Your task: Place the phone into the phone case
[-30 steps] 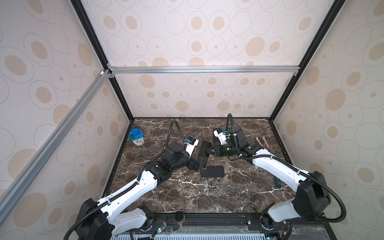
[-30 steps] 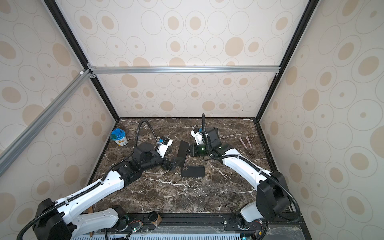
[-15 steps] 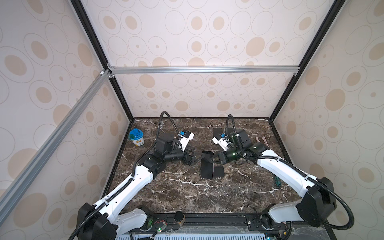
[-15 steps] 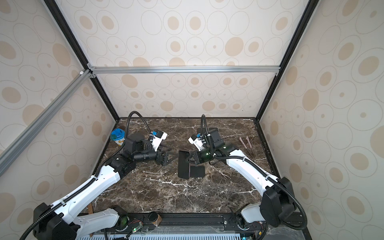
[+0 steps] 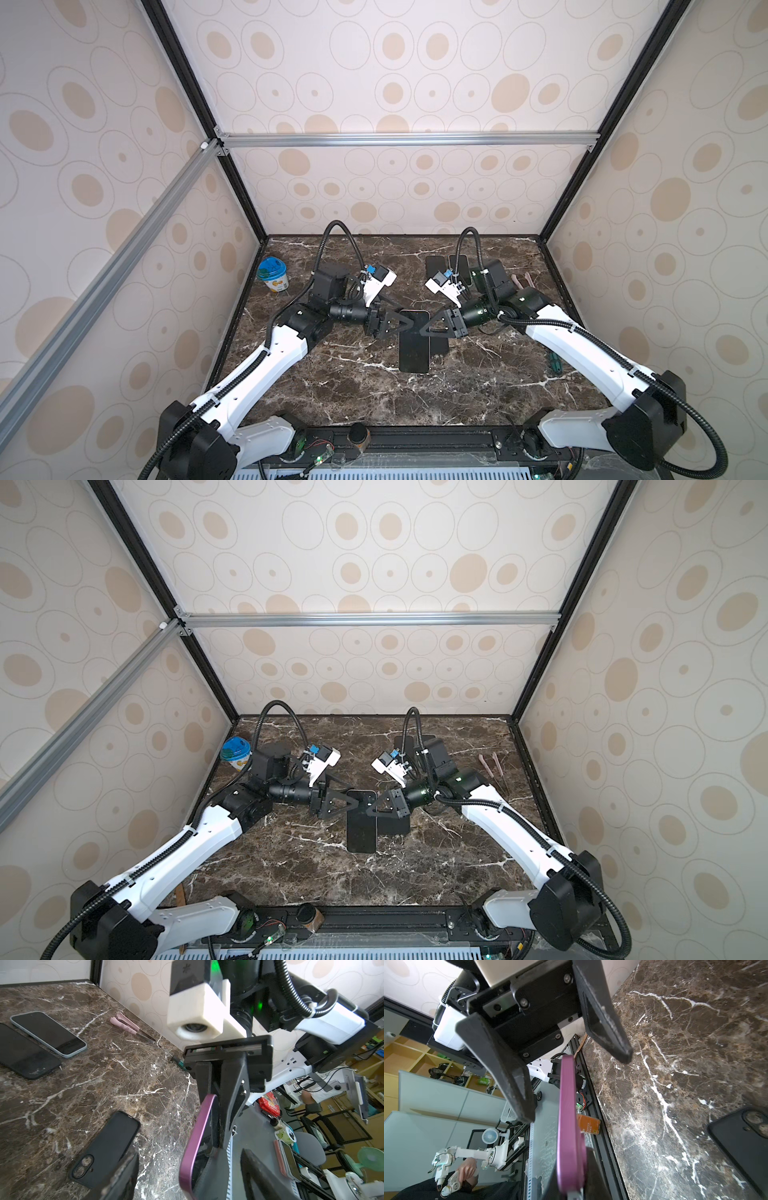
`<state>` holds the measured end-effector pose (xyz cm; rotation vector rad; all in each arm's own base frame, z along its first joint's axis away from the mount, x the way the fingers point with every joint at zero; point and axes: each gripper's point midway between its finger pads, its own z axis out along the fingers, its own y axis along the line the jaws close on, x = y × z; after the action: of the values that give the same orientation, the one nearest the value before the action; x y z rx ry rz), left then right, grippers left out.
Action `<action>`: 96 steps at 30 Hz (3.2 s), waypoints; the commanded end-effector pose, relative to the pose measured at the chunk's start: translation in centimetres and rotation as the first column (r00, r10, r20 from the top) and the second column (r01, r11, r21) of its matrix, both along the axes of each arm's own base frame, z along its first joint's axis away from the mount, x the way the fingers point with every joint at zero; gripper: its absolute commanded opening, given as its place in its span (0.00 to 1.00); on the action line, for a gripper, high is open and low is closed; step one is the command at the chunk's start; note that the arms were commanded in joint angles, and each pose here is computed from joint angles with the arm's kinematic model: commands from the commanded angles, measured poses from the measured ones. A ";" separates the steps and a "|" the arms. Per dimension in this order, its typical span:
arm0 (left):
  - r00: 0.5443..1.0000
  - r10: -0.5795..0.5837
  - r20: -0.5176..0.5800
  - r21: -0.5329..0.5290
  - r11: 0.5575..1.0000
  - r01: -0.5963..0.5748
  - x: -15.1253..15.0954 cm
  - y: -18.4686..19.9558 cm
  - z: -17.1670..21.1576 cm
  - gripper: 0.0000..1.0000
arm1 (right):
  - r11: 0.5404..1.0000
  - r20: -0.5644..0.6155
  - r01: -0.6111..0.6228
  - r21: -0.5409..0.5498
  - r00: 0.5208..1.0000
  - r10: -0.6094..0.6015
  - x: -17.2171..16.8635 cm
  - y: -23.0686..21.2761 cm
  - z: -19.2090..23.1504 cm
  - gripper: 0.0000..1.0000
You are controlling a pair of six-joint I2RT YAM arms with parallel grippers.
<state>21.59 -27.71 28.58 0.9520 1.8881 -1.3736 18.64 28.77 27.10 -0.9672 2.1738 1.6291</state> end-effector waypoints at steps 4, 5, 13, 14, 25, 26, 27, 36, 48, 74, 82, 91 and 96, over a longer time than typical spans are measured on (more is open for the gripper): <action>0.994 -0.090 0.059 -0.047 0.995 0.093 -1.4 0.0 2.2 0.66 | 0.995 0.027 -0.074 0.064 0.997 0.073 -0.7 0.2 1.5 0.00; 0.994 -0.099 0.056 -0.048 0.994 0.101 -1.5 0.0 2.2 0.62 | 0.996 0.025 -0.073 0.056 0.997 0.072 -0.6 0.2 1.4 0.00; 0.992 -0.123 0.039 -0.052 0.991 0.125 -1.6 -0.2 1.8 0.30 | 0.998 0.046 -0.058 0.030 0.997 0.057 0.1 0.3 1.1 0.00; 0.992 -0.123 0.039 -0.053 0.991 0.125 -1.5 -0.2 1.8 0.22 | 0.998 0.047 -0.058 0.028 0.997 0.056 0.1 0.3 1.1 0.00; 0.996 -0.088 0.026 -0.106 0.990 0.090 -0.8 -0.6 2.3 0.00 | 1.000 0.069 -0.017 -0.019 0.997 0.018 0.8 0.1 0.3 0.06; 0.997 -0.078 0.022 -0.120 0.989 0.080 -0.6 -0.6 2.5 0.00 | 1.000 0.076 -0.009 -0.023 0.997 0.011 0.9 0.1 0.3 0.13; 0.997 -0.070 0.023 -0.130 0.989 0.073 -0.4 -0.6 2.6 0.00 | 1.000 0.082 0.000 -0.029 0.997 0.002 1.1 0.1 0.2 0.24; 0.987 0.162 0.005 -0.133 0.978 -0.160 4.0 0.3 2.7 0.00 | 0.980 0.180 0.167 -0.107 0.973 -0.146 3.2 -1.1 -0.9 0.76; 0.870 0.492 -0.003 -0.323 0.823 -0.467 9.8 3.2 7.7 0.00 | 0.930 0.171 0.363 -0.061 0.922 -0.348 4.3 -2.4 -2.2 0.85; 0.762 0.633 -0.134 -0.660 0.517 -0.545 8.6 8.7 13.5 0.00 | 0.745 -0.003 0.521 0.416 0.820 -0.572 10.6 -0.3 5.5 0.62; 0.795 0.590 -0.145 -0.696 0.510 -0.506 8.1 8.4 13.9 0.00 | 0.741 -0.034 0.440 0.507 0.869 -0.493 10.6 1.0 7.5 0.58; 0.793 0.590 -0.150 -0.718 0.486 -0.498 7.8 8.9 14.3 0.00 | 0.739 -0.026 0.406 0.537 0.884 -0.466 10.7 1.5 9.0 0.48; 0.810 0.562 -0.167 -0.739 0.473 -0.480 7.7 8.8 14.5 0.00 | 0.722 -0.030 0.394 0.568 0.887 -0.461 10.8 1.5 9.7 0.43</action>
<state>30.51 -19.91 39.76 -0.0344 1.2854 -1.4013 29.70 30.21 34.77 -0.2993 1.6004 1.7144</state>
